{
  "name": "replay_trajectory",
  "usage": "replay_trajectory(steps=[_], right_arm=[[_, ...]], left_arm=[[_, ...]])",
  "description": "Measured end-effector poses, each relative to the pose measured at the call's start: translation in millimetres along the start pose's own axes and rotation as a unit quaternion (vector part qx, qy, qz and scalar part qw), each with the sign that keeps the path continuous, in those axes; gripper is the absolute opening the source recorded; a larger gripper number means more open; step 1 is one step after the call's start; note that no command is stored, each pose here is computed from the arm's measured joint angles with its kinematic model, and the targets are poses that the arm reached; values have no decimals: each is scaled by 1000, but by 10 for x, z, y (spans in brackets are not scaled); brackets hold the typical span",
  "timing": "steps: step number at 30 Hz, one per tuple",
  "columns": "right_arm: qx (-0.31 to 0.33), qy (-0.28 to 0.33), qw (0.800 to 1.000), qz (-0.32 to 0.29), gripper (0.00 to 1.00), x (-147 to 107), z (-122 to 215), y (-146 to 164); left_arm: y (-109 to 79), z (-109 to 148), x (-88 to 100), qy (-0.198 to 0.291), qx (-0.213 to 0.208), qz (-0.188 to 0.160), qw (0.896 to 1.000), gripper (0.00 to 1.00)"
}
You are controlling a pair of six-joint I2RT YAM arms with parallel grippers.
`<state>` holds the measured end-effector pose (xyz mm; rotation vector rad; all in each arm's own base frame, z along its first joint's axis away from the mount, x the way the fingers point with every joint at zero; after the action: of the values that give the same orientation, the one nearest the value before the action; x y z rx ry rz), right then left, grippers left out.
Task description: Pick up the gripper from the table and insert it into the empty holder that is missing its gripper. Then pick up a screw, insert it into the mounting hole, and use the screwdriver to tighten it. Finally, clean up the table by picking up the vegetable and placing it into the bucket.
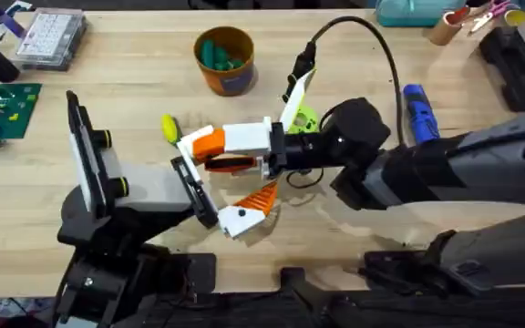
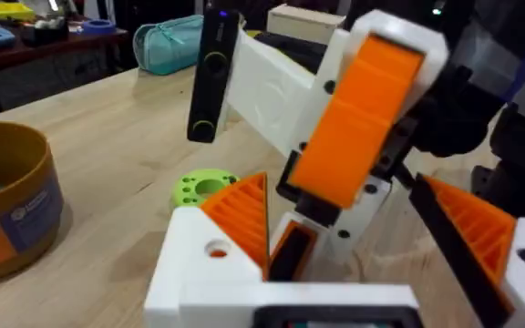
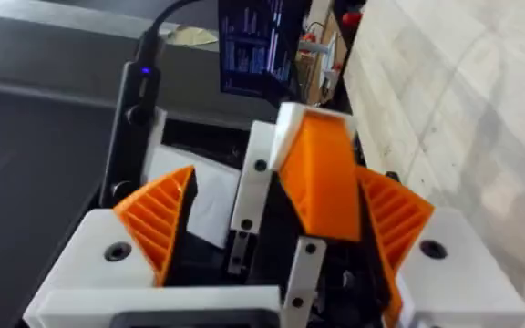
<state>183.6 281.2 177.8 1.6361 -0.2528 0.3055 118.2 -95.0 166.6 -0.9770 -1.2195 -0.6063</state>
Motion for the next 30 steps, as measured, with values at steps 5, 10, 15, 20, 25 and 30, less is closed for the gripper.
replay_trajectory(steps=[5, 10, 15, 20, 25, 30], right_arm=[[-9, 4, 1000, -9, 997, 23, 41, -45], [-19, 7, 1000, -20, 997, 34, 68, -90], [-24, 13, 999, -20, 997, 90, 159, -131], [-52, 23, 998, -40, 997, 209, 414, -300], [-54, 24, 998, -26, 997, 304, 598, -339], [-41, 43, 998, -10, 997, 341, 616, -297]], left_arm=[[-4, 0, -1, 1, -2, 0, 1000, 986], [-7, 0, -2, 1, -4, 0, 1000, 986], [-9, 0, -3, 1, -5, 0, 1000, 986], [-9, 0, -3, 2, -5, 0, 1000, 986], [-9, 0, -3, 2, -5, 0, 1000, 986], [-9, 0, -6, 2, -5, 1, 1000, 986]])
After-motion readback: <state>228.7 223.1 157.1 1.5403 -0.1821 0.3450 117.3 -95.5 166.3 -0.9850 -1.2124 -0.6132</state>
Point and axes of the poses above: each hand's point on the last joint's axis, 136 mm out from that joint toward the fingers, its own z axis back along the fingers, its own y axis along the line the jaws close on, x = y × z, the point moved 8 cm from there along z, back along the fingers, and after that the axes turned 11 degrees about z, right-handed, at the moved point
